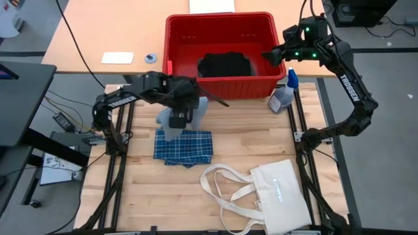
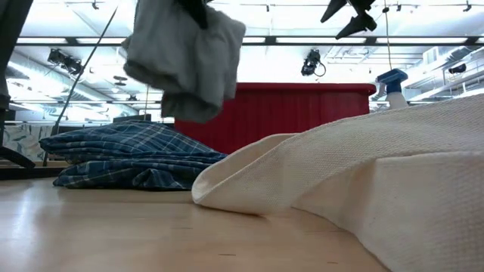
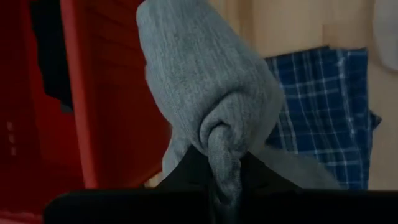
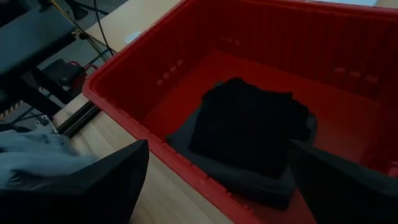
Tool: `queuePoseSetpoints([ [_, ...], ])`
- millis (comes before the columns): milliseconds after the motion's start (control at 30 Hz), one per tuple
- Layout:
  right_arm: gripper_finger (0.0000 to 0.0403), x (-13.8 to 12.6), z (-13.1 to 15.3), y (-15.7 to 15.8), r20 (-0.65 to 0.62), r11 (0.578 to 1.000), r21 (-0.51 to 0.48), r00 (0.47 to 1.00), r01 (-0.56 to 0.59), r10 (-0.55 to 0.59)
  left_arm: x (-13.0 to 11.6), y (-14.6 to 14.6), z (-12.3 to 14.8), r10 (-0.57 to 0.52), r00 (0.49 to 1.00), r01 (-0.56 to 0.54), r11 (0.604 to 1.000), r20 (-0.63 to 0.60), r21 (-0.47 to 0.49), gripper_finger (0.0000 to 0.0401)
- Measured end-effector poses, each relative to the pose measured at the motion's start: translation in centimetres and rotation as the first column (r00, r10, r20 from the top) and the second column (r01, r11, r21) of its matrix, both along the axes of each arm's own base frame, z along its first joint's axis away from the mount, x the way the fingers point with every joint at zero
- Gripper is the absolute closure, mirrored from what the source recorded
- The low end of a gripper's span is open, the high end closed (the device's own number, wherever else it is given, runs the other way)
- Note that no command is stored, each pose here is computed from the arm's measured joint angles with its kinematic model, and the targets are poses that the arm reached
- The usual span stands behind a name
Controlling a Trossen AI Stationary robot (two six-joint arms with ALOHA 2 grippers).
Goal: Fold laundry
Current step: Remove the gray shirt from the red organizer bin
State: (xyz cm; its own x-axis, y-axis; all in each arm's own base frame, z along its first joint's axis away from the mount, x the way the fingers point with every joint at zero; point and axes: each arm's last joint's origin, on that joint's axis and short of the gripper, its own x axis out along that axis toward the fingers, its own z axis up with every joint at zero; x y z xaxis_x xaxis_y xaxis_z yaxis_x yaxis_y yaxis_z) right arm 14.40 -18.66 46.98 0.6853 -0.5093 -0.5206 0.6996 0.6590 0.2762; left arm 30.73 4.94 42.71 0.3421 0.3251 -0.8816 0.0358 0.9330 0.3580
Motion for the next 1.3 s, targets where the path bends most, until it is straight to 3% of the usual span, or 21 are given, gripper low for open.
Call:
queuePoseSetpoints([
  [133, 0.0015, 0.7, -0.3, 0.8, -0.011, 0.999, 0.049, 1.0, -0.016, 0.016, 0.2, -1.2, -1.1, 0.0, 1.0, 0.003, 0.997, -0.029, 0.082, 0.0377],
  [300, 0.0015, 1.4, -0.7, 1.8, -0.063, 0.998, 0.07, 0.998, 0.006, -0.001, 0.4, -5.0, -4.0, -0.015, 0.998, 0.028, 0.973, -0.06, 0.23, 0.0377],
  [400, 0.0015, 1.6, -0.5, 2.5, -0.055, 0.998, 0.07, 0.998, -0.002, 0.006, 0.0, -7.3, -6.9, 0.026, 0.999, -0.011, 0.939, -0.038, 0.344, 0.0377],
  [500, 0.0015, 1.9, -0.3, 3.1, -0.044, 0.997, 0.075, 0.999, -0.014, 0.017, -0.8, -9.6, -10.5, 0.058, 0.998, -0.053, 0.914, -0.002, 0.401, 0.0377],
  [600, 0.0015, 1.9, -0.2, 3.7, -0.031, 0.996, 0.088, 0.999, -0.016, 0.019, -1.7, -11.8, -14.4, 0.031, 0.999, -0.013, 0.903, -0.033, 0.43, 0.0377],
  [733, 0.0015, 1.8, -0.2, 4.3, -0.043, 0.994, 0.107, 0.999, 0.0, 0.004, -2.1, -14.9, -17.7, -0.113, 0.993, 0.115, 0.934, -0.026, 0.339, 0.0353],
  [900, 0.0015, 2.1, -0.3, 4.7, -0.039, 0.991, 0.134, 0.999, -0.005, 0.01, -1.0, -17.2, -18.9, -0.22, 0.964, 0.189, 0.962, 0.147, 0.195, 0.0285],
  [1067, 0.0015, 2.3, -0.3, 5.0, -0.032, 0.989, 0.147, 0.999, -0.011, 0.016, -0.1, -15.6, -19.2, -0.049, 0.983, 0.066, 0.994, 0.179, -0.092, 0.0212],
  [1167, 0.0015, 2.4, -0.3, 5.1, -0.035, 0.99, 0.143, 0.999, -0.014, 0.019, -0.3, -14.2, -19.4, 0.036, 0.993, -0.019, 0.989, 0.11, -0.148, 0.0159],
  [1300, 0.0015, 2.6, -0.3, 5.4, -0.039, 0.99, 0.138, 0.999, -0.02, 0.026, -0.2, -13.5, -18.2, 0.043, 0.998, -0.032, 0.969, 0.04, -0.247, 0.0097],
])
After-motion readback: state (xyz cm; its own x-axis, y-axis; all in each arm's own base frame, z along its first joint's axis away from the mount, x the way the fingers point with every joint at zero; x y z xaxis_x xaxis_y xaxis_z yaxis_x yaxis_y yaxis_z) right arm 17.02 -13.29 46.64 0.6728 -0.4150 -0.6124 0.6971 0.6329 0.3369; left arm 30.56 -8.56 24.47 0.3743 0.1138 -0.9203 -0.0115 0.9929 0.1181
